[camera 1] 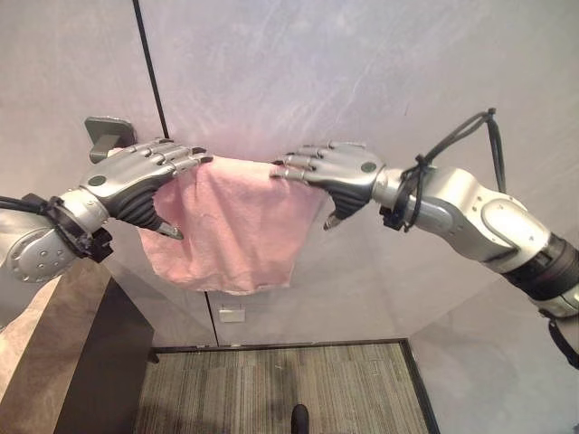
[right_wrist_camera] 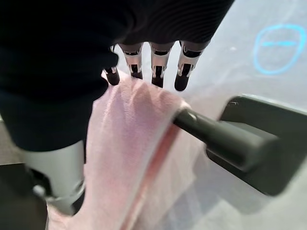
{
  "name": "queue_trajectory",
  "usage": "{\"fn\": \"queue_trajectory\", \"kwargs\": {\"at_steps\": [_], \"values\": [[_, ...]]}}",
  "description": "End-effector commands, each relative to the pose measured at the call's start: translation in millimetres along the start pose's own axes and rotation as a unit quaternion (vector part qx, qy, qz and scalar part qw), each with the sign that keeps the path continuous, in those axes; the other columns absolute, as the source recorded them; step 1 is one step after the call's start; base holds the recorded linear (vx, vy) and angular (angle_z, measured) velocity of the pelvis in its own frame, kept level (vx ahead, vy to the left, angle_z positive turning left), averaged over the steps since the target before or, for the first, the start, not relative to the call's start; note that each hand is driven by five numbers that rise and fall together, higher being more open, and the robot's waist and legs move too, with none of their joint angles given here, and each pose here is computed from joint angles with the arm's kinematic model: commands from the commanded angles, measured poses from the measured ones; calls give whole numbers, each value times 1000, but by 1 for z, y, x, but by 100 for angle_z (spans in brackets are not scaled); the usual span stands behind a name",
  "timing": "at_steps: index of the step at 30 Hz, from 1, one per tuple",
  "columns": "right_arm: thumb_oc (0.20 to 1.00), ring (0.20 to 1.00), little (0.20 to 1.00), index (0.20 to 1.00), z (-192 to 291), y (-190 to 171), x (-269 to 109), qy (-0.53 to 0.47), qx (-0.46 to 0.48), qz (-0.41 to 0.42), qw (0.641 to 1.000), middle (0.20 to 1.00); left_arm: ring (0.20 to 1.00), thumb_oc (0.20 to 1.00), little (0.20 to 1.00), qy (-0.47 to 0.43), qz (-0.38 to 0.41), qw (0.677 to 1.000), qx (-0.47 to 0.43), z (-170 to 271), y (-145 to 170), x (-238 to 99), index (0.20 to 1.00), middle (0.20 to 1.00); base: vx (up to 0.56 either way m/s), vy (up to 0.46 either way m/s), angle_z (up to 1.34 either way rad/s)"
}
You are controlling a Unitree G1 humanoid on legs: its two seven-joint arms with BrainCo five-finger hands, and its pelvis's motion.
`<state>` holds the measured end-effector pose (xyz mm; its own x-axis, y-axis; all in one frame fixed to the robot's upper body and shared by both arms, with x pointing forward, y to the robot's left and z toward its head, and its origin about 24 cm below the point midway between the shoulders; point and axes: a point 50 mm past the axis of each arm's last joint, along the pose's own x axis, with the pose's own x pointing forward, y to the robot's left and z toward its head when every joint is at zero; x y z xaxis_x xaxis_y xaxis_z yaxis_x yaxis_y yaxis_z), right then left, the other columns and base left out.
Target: Put brush and paste in cup on sink, flatten towel.
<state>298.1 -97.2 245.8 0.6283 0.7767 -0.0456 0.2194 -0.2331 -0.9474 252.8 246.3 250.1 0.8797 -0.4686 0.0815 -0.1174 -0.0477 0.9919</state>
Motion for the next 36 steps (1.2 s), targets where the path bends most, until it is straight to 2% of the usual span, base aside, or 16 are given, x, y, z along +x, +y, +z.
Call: {"fn": "queue_trajectory", "kwargs": {"at_steps": [1, 13, 21, 30, 32, 36], "values": [[1000, 1000, 1000, 1000, -16, 27, -27, 40, -18, 98, 994, 1000, 1000, 1000, 1000, 93, -11, 995, 34, -32, 3, -16, 1000, 1000, 0, 0, 0], [1000, 1000, 1000, 1000, -28, 39, -51, 77, -4, 126, 989, 1000, 1000, 1000, 1000, 172, -11, 984, 42, -58, -4, -42, 1000, 1000, -1, -1, 2], [1000, 1000, 1000, 1000, -30, 35, -56, 87, -9, 115, 990, 1000, 1000, 1000, 1000, 186, 5, 982, 37, -61, -4, -49, 1000, 1000, -2, -1, 3], [1000, 1000, 1000, 1000, -26, 5, -53, 75, -30, 5, 997, 1000, 1000, 1000, 1000, 147, 84, 984, -47, -46, 1, -46, 1000, 1000, 0, 0, 0], [1000, 1000, 1000, 1000, -26, -13, -62, 83, -10, -89, 993, 1000, 1000, 1000, 1000, 130, 136, 973, -135, -39, -2, -51, 1000, 1000, 0, 0, 0], [1000, 1000, 1000, 1000, -26, -20, -68, 93, 40, -185, 978, 1000, 1000, 1000, 1000, 111, 184, 944, -250, -36, -10, -54, 1000, 1000, -21, -1, 1]]}}
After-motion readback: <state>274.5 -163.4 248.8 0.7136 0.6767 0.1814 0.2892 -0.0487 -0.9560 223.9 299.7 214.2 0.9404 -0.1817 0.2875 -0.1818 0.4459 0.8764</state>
